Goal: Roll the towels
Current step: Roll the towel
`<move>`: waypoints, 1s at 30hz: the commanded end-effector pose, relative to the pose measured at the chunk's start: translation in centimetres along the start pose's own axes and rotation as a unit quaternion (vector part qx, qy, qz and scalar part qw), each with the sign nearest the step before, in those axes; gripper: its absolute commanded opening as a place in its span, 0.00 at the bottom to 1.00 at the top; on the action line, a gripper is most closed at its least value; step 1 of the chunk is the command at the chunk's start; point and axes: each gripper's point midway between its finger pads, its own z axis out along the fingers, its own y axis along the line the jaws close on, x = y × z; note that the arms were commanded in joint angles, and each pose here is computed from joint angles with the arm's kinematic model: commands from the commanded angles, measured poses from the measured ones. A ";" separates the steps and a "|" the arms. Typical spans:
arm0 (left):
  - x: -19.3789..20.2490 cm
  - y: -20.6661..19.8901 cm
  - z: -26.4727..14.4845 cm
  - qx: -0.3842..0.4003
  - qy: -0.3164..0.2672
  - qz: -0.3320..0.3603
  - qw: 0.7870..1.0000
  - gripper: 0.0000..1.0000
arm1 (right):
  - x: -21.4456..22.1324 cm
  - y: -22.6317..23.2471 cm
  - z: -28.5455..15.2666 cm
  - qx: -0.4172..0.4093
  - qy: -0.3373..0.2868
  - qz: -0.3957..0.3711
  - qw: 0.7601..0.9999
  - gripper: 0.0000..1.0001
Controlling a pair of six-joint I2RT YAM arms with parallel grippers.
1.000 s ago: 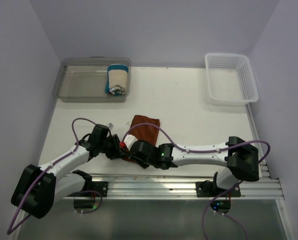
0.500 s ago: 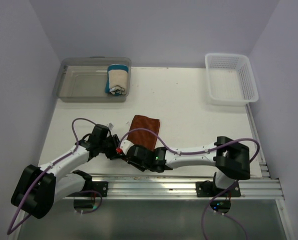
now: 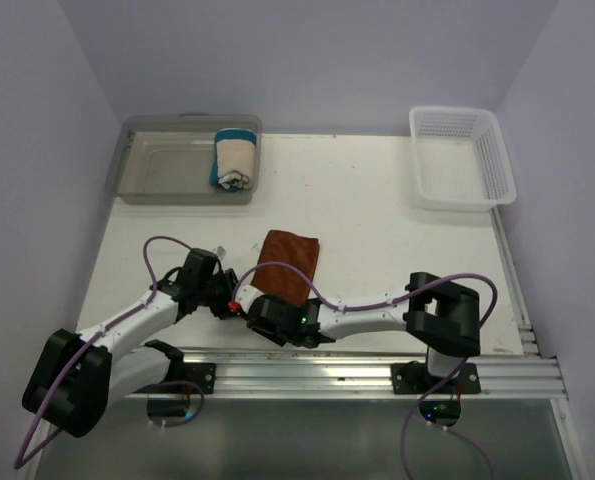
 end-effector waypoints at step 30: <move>-3.7 -3.1 -5.3 0.008 -0.094 0.015 0.995 0.63 | -2.9 1.6 -1.8 -0.229 0.016 0.153 0.961 0.00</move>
